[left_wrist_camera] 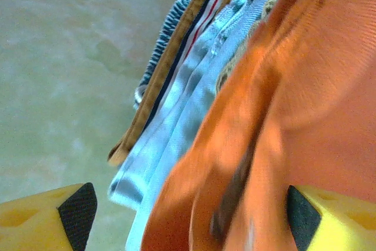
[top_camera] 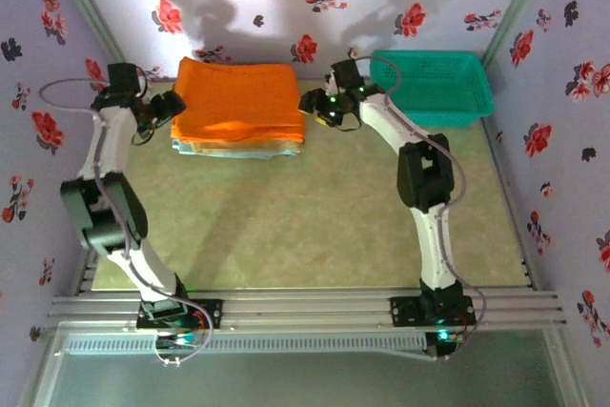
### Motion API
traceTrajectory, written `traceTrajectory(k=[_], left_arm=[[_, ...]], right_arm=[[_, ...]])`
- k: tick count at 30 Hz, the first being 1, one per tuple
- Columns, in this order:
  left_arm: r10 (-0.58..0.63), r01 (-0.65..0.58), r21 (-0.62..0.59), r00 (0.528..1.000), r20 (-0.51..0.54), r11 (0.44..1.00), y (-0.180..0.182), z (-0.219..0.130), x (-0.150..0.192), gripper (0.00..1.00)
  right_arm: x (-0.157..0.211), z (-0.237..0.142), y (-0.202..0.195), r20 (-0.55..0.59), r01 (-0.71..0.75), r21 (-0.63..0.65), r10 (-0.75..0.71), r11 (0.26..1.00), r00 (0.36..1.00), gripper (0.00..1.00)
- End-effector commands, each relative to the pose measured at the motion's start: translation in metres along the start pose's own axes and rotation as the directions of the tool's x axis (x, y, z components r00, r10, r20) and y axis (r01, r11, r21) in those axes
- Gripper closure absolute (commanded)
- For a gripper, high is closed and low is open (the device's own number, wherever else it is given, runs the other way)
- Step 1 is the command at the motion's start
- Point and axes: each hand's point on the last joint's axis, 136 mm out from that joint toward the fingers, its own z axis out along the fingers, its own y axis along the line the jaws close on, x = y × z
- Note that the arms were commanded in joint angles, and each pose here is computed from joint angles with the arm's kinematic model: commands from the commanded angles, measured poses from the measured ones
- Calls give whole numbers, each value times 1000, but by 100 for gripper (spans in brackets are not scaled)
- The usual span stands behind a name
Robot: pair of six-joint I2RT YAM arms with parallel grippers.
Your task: Fold and stack the trousers
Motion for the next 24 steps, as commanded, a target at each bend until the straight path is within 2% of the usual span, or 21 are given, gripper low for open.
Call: traceTrajectory(k=[1,5,7,8,10,11,12,15,19,24], left_arm=[[-89,87,19,985,147,996,5,-61,2,14],[-129,121,53,976,178,991,17,-85,41,13],[-133,123,67,976,170,990,22,-94,61,14],[-130,120,73,979,159,990,23,-96,70,15],[-128,116,86,982,141,989,26,-102,88,16],[-125,112,95,983,134,989,26,-104,94,16],[-126,114,99,984,124,989,27,-106,101,16],[-140,127,131,986,91,983,27,-104,117,17],[-187,179,157,982,38,971,28,-86,136,18],[-221,217,167,975,5,962,30,-62,149,23]], right_arm=[[-34,-11,2,143,-149,-174,174,973,974,37],[-39,9,-15,137,-286,-286,334,915,933,38],[-36,27,-30,126,-355,-280,401,892,907,46],[-33,37,-40,128,-389,-254,429,886,894,55],[-26,55,-52,129,-427,-217,459,878,879,86],[-22,62,-53,120,-438,-206,467,875,876,95],[-16,72,-55,112,-448,-191,473,873,874,100],[4,98,-51,81,-457,-135,470,879,879,100],[38,133,-28,14,-453,-134,459,881,888,100],[70,165,24,-101,-425,-215,413,879,905,100]])
